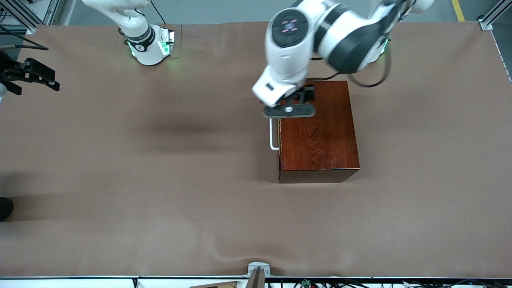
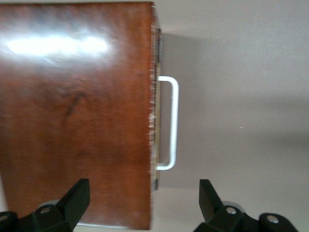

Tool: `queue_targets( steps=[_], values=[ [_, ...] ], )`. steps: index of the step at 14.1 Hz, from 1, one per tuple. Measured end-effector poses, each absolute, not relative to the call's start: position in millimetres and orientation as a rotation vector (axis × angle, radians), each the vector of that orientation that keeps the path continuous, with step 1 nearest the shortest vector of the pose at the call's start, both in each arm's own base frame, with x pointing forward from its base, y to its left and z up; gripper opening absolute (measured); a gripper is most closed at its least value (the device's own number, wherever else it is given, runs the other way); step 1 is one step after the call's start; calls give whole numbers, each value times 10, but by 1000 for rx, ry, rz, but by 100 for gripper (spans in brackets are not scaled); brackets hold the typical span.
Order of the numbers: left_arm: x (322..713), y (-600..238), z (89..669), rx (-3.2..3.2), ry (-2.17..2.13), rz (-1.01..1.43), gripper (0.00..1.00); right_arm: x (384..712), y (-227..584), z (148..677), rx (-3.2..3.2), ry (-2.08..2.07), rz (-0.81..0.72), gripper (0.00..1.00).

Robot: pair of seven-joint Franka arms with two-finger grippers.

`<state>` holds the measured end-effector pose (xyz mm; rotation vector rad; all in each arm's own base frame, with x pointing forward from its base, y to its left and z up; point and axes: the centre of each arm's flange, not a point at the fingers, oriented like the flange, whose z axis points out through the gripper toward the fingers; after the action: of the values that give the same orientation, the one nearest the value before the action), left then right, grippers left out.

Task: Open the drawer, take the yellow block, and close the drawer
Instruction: 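Reach the left gripper to the white drawer handle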

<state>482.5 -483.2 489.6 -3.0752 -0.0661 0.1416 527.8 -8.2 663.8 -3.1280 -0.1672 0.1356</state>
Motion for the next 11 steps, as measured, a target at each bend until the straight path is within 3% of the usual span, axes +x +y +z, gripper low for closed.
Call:
queue_targets(
  steps=[11],
  values=[
    [4426,-5782,3545,-2931,-327,-51,100,5280,-99,6656,-3133,-163,127,100]
  ],
)
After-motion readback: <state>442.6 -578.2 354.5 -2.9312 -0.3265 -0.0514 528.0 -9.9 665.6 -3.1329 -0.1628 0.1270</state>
